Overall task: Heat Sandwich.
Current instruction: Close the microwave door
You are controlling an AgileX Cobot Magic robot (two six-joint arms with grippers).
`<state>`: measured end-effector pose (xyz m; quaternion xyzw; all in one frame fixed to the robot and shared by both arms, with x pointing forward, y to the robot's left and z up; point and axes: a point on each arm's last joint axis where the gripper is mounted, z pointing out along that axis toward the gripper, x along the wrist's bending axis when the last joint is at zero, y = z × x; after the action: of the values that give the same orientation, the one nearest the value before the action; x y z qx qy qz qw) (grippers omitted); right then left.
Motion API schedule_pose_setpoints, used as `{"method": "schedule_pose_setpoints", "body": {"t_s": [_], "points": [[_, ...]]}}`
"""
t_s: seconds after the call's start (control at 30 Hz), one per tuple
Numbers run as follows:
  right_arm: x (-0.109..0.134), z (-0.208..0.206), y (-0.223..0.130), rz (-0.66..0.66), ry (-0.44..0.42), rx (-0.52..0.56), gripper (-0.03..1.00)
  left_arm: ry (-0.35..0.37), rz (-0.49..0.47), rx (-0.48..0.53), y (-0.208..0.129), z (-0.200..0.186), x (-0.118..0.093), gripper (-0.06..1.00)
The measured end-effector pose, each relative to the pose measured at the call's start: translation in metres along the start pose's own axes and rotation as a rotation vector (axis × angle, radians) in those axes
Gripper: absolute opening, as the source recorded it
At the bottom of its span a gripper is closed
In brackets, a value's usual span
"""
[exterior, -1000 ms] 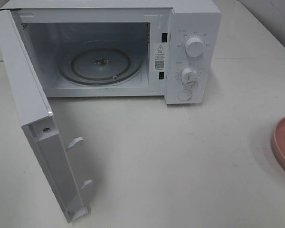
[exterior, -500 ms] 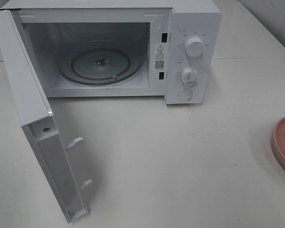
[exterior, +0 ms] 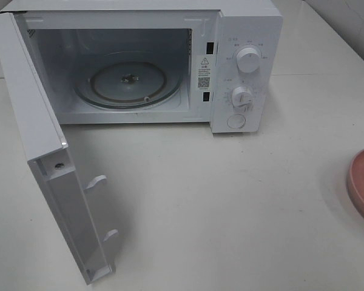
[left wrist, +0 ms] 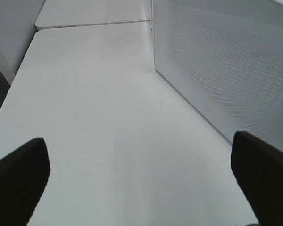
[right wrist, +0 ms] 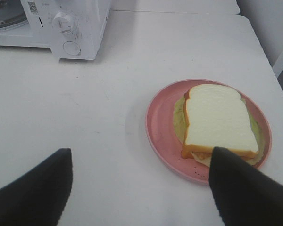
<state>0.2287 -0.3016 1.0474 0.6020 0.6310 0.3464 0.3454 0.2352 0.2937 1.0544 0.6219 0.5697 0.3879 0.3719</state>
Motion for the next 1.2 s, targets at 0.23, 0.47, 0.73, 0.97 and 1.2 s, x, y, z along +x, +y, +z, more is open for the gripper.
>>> {"method": "schedule_pose_setpoints", "body": {"t_s": [0.23, 0.47, 0.73, 0.97, 1.2], "points": [[0.0, 0.0, 0.0, 0.001, 0.002, 0.0, 0.77, 0.0, 0.0, 0.0, 0.0, 0.0, 0.0, 0.99], [0.0, 0.0, 0.0, 0.001, 0.002, 0.0, 0.77, 0.002, -0.002, 0.0, 0.0, 0.0, 0.0, 0.99], [0.0, 0.0, 0.0, 0.001, 0.002, 0.0, 0.77, 0.024, -0.012, -0.016, 0.021, 0.008, 0.005, 0.96], [0.0, 0.0, 0.0, 0.001, 0.002, 0.0, 0.77, 0.03, -0.015, 0.069, 0.04, 0.041, 0.011, 0.5], [0.0, 0.0, 0.0, 0.001, 0.002, 0.0, 0.77, 0.035, -0.022, 0.081, 0.051, 0.069, 0.015, 0.07]]}}
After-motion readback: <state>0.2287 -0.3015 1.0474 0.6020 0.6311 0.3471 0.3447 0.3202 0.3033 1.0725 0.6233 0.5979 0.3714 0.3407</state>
